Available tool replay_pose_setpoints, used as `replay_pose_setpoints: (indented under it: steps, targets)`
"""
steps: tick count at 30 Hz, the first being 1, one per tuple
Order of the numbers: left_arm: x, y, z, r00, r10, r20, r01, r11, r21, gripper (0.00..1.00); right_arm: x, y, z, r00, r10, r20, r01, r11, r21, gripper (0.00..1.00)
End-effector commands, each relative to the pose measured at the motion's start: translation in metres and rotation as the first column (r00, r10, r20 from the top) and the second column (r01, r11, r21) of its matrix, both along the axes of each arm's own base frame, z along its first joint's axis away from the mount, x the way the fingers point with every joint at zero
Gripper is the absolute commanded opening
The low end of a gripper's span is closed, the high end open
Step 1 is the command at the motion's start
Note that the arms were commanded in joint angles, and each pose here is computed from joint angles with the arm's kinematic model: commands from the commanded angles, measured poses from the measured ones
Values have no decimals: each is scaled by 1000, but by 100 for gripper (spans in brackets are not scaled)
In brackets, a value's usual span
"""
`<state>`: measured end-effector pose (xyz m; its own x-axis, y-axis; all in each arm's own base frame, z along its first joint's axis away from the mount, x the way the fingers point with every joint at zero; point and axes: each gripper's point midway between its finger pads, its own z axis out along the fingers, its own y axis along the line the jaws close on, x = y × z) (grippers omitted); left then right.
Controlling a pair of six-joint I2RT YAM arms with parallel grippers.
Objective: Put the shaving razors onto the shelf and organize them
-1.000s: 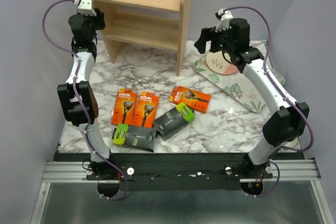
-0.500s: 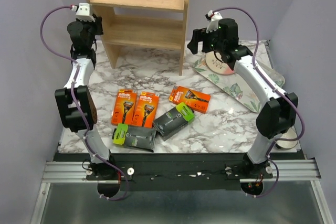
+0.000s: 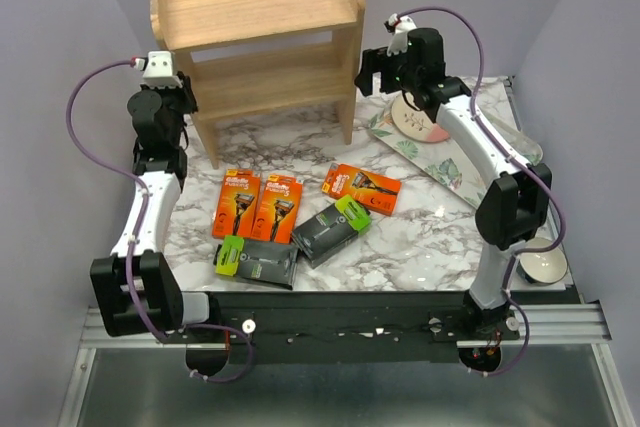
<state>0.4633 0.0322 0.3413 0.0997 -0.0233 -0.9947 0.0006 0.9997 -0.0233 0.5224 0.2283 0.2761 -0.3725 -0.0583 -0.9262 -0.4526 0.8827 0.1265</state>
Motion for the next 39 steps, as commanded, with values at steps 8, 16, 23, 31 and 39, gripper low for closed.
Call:
replay_pose_setpoints:
  steps: [8, 16, 23, 31, 39]
  targets:
    - [-100, -57, -76, 929, -223, -295, 221, 974, -41, 75, 44, 9, 13, 990, 16, 142, -5, 997, -72, 100]
    - [-178, -148, -132, 687, -599, -412, 524, 801, -289, 86, -68, -10, -24, 981, 181, -64, -188, 972, -138, 100]
    - [-204, -206, -173, 495, -732, -468, 624, 674, -395, 76, -195, -6, -110, 818, 389, -423, -394, 916, 79, 74]
    - [-242, -236, -214, 310, -786, -535, 638, 589, -495, 42, -242, 7, -156, 657, 518, -548, -452, 852, 263, 69]
    - [-269, -240, -233, 193, -817, -543, 646, 522, -557, 32, -246, 10, -203, 498, 521, -693, -425, 844, 328, 57]
